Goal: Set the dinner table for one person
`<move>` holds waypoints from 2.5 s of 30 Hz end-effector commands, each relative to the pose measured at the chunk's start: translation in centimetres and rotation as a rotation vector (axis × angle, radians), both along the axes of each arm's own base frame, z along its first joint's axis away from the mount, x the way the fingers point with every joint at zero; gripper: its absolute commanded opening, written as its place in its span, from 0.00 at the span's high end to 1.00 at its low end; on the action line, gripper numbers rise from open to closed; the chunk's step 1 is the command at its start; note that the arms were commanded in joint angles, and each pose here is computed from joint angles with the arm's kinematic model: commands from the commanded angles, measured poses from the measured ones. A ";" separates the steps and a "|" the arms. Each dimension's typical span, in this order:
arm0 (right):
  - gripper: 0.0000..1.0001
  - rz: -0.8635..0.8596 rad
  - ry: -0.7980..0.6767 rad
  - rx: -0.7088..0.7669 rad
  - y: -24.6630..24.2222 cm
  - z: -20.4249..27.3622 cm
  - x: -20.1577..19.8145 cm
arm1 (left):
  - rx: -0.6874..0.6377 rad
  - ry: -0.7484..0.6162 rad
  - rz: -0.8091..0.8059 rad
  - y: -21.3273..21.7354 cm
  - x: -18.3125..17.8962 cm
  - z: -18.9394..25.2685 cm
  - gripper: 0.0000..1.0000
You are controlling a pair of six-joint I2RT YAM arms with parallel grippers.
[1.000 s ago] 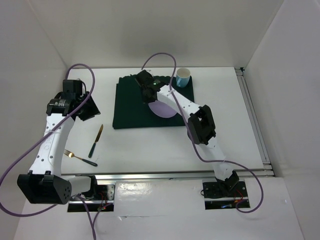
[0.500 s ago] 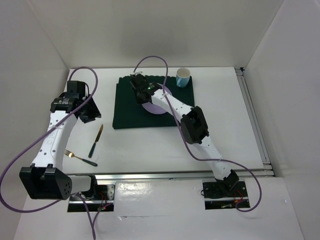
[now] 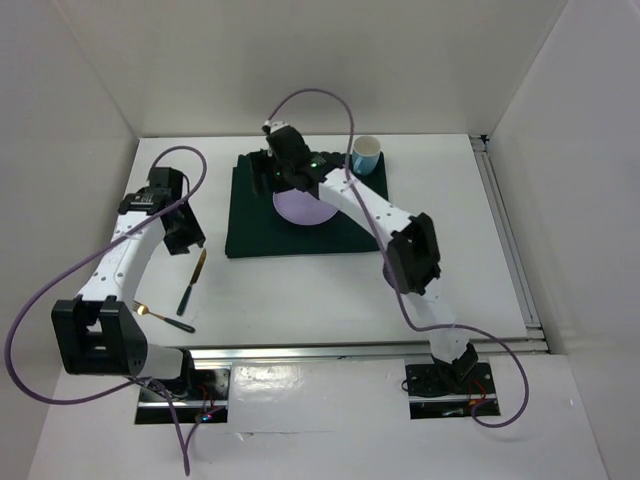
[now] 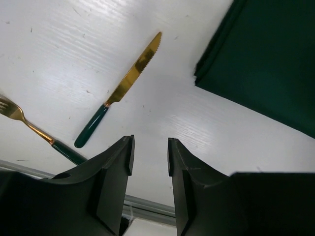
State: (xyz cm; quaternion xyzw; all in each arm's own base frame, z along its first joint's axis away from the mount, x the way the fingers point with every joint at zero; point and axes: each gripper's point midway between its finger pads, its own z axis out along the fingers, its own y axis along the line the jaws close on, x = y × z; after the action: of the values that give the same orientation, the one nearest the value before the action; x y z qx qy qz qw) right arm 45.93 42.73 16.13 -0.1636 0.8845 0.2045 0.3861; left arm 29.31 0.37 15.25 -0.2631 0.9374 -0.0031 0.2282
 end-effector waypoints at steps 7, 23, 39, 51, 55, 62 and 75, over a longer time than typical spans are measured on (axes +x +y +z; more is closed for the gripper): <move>0.15 -0.027 -0.012 0.075 -6.3 8.3 -8.3 | 0.024 0.215 0.130 2.6 -1.9 -7.5 0.38; 0.15 -0.137 0.128 -0.028 -12.9 2.6 -13.1 | -0.062 0.351 0.227 2.5 -3.8 -13.9 0.23; 0.15 -0.208 0.123 -0.039 -15.2 3.4 -12.8 | -0.139 0.342 0.299 1.0 -5.2 -13.4 0.93; 0.15 -0.375 0.133 -0.022 -22.8 4.1 -11.0 | -0.227 -0.023 -0.210 -7.2 2.1 -0.9 1.00; 0.15 -0.517 0.168 0.012 -30.6 3.9 -11.1 | -0.275 -0.042 -0.420 -14.1 3.6 1.7 1.00; 0.15 -0.741 0.226 0.143 -38.9 3.1 -15.7 | -0.409 -0.120 -0.710 -28.1 5.7 5.4 1.00; 0.15 -0.853 0.272 0.202 -41.8 4.0 -19.1 | -0.527 -0.124 -0.705 -42.3 13.3 -0.3 1.00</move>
State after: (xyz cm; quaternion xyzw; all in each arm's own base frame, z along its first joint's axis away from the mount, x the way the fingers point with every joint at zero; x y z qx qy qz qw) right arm 27.96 0.71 18.74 0.2793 0.8942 0.1220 0.3279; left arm 39.86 -41.07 14.77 0.0542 0.9289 -0.3240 0.1711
